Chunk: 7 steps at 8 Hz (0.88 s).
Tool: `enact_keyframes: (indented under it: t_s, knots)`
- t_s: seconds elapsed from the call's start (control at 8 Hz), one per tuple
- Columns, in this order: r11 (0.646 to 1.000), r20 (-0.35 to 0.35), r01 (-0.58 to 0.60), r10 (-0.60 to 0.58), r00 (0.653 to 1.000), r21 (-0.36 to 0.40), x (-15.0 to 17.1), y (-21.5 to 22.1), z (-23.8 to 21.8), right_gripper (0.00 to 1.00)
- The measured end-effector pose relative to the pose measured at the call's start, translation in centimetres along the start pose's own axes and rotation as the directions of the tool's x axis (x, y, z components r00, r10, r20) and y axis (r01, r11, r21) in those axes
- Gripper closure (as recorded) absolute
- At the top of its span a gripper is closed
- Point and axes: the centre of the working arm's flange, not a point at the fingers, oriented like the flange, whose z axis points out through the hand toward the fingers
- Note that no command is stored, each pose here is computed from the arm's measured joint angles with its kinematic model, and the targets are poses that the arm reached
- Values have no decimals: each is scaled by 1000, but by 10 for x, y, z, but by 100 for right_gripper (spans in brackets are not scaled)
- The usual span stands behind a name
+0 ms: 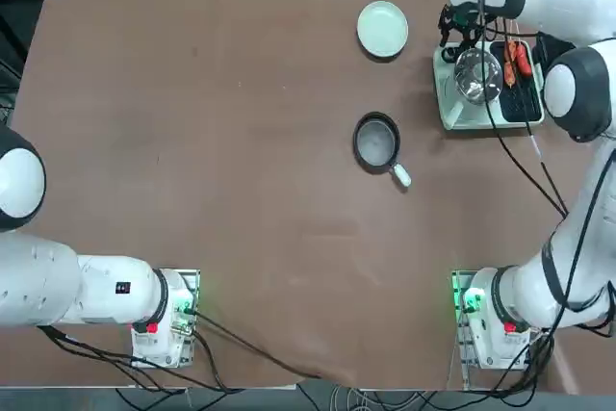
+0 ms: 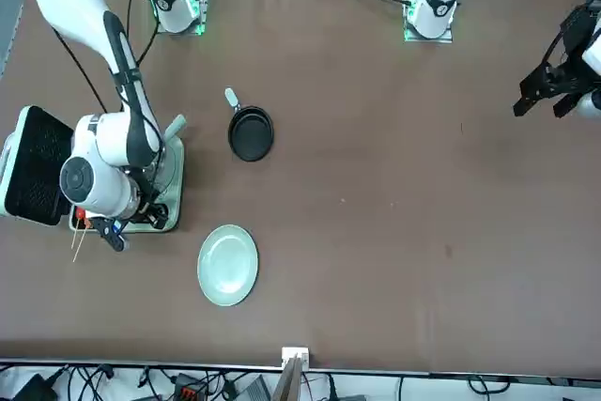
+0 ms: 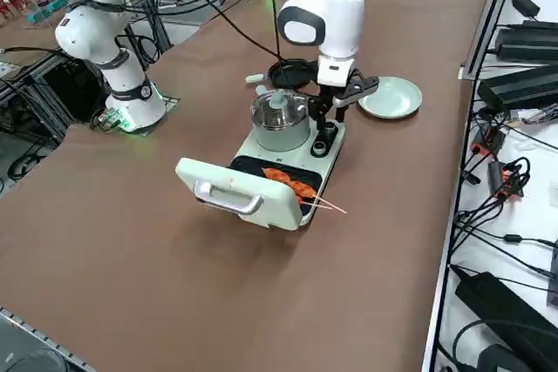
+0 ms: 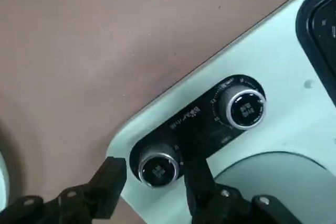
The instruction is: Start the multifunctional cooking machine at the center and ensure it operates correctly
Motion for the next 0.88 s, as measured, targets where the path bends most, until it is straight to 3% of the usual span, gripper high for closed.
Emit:
enact_keyframes:
  t_s: [0.88]
  knots:
    - [1000, -1, 19, -19, 1000, 0, 0, -1, 1, 34]
